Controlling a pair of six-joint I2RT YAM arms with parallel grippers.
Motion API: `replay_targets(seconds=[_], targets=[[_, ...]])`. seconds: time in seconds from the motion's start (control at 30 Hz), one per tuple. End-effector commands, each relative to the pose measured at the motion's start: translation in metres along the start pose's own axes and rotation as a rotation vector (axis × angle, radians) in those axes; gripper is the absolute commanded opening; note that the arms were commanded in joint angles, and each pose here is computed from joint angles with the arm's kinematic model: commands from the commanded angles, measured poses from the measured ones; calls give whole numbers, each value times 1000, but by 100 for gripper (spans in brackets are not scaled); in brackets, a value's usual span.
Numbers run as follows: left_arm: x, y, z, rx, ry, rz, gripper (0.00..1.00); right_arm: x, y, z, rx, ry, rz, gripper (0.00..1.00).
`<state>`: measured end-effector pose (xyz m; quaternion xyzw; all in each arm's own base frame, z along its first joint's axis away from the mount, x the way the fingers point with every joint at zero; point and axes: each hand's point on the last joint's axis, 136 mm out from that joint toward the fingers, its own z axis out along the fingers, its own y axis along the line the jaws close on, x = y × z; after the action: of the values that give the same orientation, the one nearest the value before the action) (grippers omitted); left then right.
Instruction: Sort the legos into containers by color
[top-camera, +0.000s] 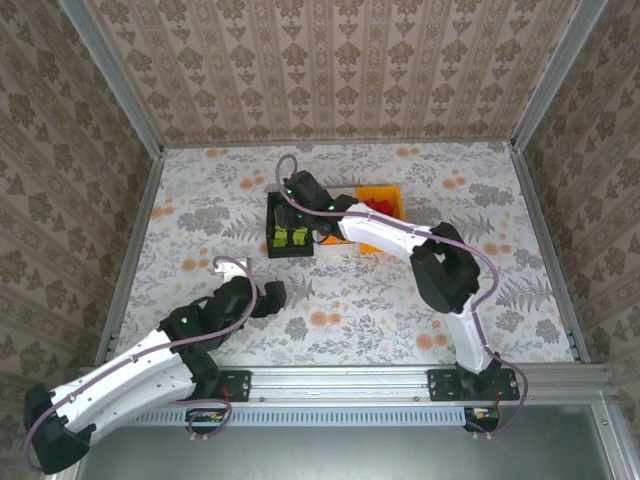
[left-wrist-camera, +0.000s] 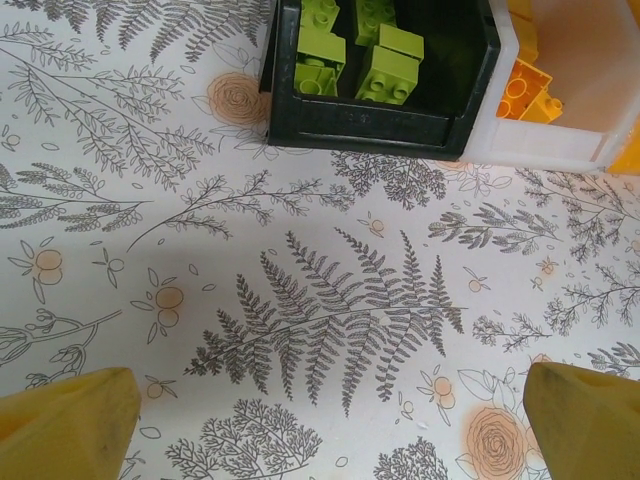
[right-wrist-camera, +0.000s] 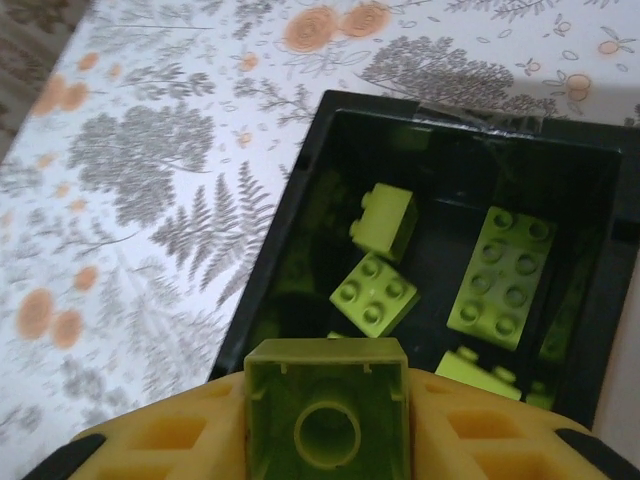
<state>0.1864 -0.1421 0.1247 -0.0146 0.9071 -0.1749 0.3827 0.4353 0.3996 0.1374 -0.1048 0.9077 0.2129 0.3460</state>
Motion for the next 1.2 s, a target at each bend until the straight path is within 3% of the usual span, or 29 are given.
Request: replay_targets(seconds=[0.0, 0.13, 0.4, 0.53, 0.6, 0.7, 0.73, 1.0, 1.17], targets=[[5, 12, -1, -38, 10, -16, 100, -13, -13, 5, 105, -17, -8, 46], [0, 10, -3, -35, -4, -6, 100, -30, -6, -1, 100, -56, -24, 65], [-44, -1, -17, -47, -144, 86, 100, -62, -5, -75, 67, -232, -17, 71], [-79, -15, -19, -70, -266, 190, 100, -60, -25, -126, 97, -343, -3, 74], [-94, -20, -16, -98, -293, 236, 100, -54, -40, -148, 135, -393, 6, 81], [-119, -21, -6, -161, -304, 260, 100, -38, -72, -174, 237, -425, 14, 100], [-128, -18, 0, -197, -315, 272, 100, -32, -83, -181, 273, -437, 19, 100], [-190, 47, 62, -459, -403, 308, 100, 14, -163, -206, 410, -386, 163, 100], [-205, 116, 78, -639, -328, 310, 100, 27, -200, -217, 462, -396, 223, 100]])
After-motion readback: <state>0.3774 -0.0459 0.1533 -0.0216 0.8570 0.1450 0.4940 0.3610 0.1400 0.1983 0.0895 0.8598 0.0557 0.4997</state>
